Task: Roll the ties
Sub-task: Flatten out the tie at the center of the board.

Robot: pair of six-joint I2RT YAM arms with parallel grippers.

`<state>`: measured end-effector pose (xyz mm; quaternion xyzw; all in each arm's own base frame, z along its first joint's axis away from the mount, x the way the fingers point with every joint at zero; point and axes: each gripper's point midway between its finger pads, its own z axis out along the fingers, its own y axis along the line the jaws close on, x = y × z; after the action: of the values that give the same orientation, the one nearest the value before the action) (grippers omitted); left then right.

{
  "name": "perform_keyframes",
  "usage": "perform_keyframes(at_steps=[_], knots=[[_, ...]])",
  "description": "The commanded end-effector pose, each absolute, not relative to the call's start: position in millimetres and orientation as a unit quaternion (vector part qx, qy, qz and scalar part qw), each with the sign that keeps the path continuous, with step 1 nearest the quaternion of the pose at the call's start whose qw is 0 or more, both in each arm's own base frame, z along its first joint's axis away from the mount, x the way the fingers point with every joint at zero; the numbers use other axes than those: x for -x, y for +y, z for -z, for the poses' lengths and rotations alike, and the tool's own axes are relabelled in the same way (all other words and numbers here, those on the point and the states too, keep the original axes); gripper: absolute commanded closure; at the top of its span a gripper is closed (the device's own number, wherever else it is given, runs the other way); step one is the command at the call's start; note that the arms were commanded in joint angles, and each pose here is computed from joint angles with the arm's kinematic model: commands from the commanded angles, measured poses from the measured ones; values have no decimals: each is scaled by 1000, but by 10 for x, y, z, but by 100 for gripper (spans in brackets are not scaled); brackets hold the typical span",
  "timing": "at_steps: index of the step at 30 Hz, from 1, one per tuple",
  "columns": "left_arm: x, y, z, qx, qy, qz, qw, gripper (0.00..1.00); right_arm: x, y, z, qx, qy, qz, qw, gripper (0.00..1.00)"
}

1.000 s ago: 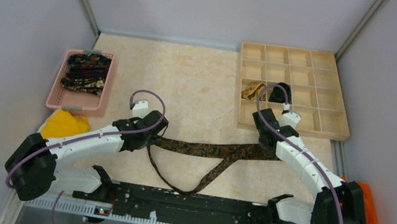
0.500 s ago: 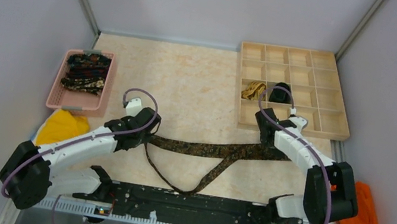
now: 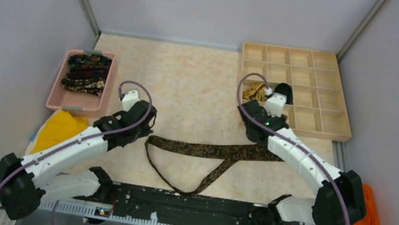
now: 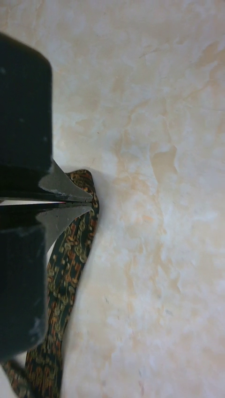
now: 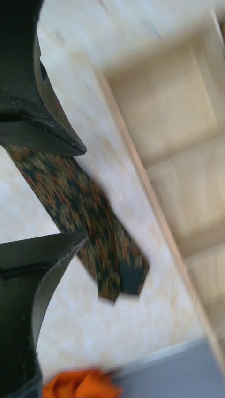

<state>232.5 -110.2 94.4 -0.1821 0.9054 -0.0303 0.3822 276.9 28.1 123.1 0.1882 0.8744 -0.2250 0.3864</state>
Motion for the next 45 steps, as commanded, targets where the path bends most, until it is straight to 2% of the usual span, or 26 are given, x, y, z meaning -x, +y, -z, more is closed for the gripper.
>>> perform_keyframes(at_steps=[1,6,10,16,21,29,40,45], knots=[[-2496,-1105,-1650,189,872,65,448,95,-2933,1411,-1557,-16,893,33,448,43],[-2602,-941,-2584,231,792,114,554,93,-2615,2362,-1417,167,891,-121,405,46],[-2574,-659,-3187,289,724,122,615,92,-2248,2887,-1240,292,868,-154,372,43],[-2504,-288,-4010,329,633,107,693,88,-1686,3621,-1118,383,827,-266,313,36],[-2461,-259,-4286,328,630,111,695,87,-1313,4076,-1083,449,797,-292,280,34],[-2307,-158,-4200,323,637,112,691,85,-804,4358,-819,510,774,-307,216,39],[-2246,-137,-4126,310,645,111,689,83,-724,4363,-486,524,780,-294,173,66],[-2254,-158,-4096,306,647,114,689,82,-797,4383,-403,532,782,-271,177,92]])
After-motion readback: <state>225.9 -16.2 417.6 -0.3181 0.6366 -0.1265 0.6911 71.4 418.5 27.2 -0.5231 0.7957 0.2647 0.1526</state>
